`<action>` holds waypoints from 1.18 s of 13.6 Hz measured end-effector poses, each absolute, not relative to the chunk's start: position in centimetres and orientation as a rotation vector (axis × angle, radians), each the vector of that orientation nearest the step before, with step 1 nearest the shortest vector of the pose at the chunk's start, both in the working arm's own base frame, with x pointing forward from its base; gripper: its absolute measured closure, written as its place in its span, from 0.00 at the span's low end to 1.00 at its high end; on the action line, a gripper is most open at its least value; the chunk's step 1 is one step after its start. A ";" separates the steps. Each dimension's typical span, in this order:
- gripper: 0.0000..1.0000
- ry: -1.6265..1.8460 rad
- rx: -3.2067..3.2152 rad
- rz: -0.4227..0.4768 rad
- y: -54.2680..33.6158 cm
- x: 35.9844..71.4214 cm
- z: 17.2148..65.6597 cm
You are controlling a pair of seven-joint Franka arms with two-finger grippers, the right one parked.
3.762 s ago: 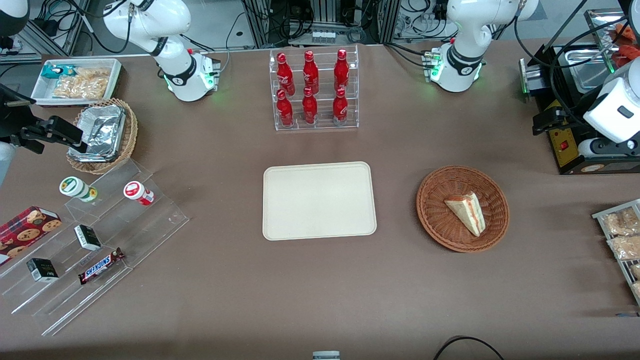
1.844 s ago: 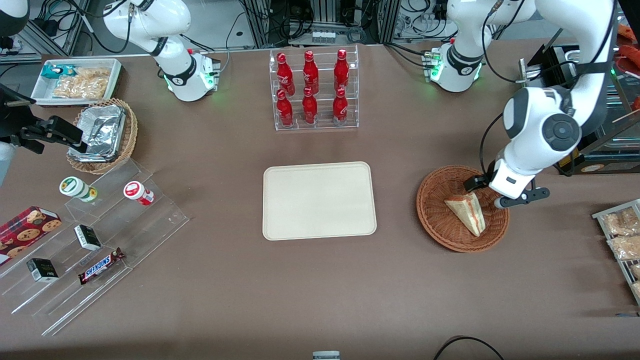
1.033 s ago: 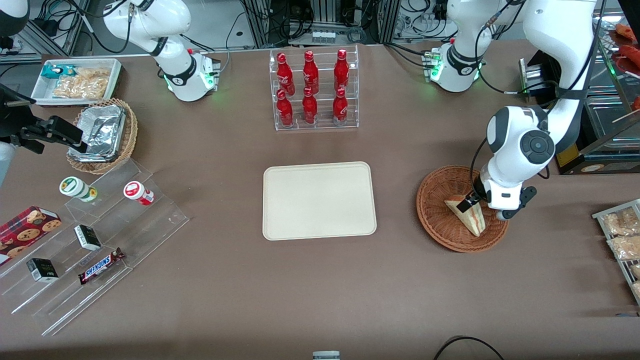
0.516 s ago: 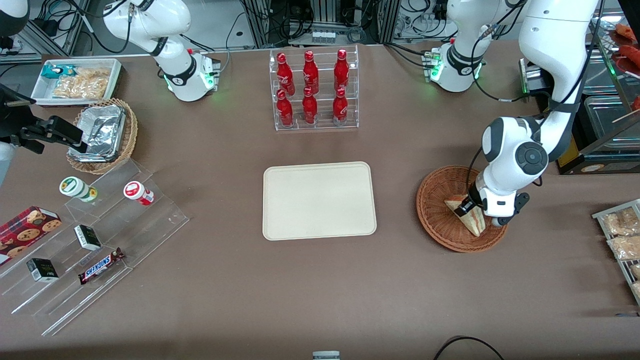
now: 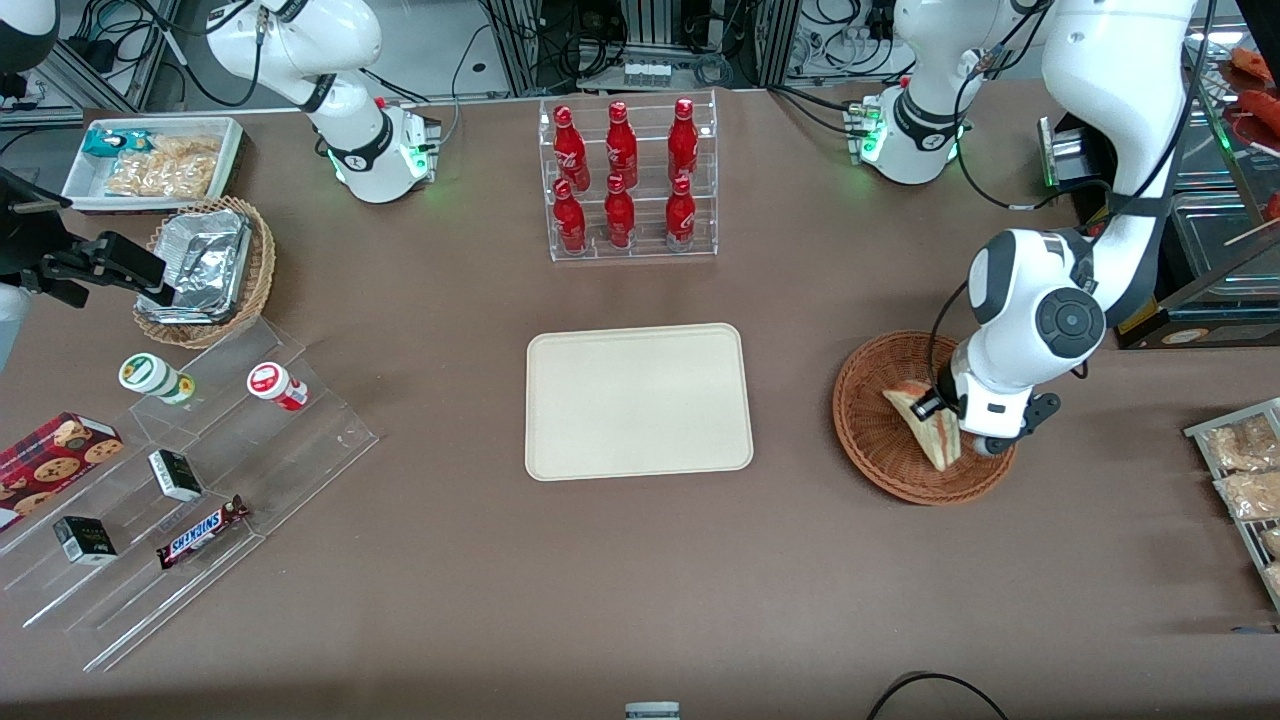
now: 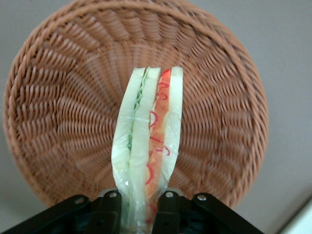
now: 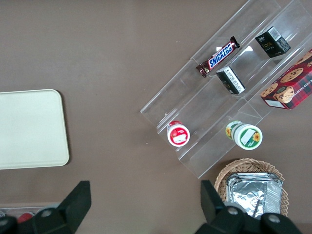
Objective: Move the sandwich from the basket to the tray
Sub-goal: 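Lower the left gripper and close it on the wrapped sandwich, then lift the sandwich and carry it over the cream tray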
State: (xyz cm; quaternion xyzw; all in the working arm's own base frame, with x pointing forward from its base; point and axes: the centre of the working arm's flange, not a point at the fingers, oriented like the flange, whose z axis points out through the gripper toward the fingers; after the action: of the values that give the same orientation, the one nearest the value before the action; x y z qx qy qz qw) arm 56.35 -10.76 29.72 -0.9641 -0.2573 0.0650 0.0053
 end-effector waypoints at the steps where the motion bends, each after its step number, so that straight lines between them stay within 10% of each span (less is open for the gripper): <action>1: 0.81 -0.746 -3.029 0.229 -12.2 56.4 30.9; 16: 0.85 -0.240 -3.170 0.111 -42.4 52.2 32.0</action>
State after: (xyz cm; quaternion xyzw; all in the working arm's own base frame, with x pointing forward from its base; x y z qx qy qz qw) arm 52.22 -42.40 31.99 -0.9963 -0.0755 0.0350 -0.0197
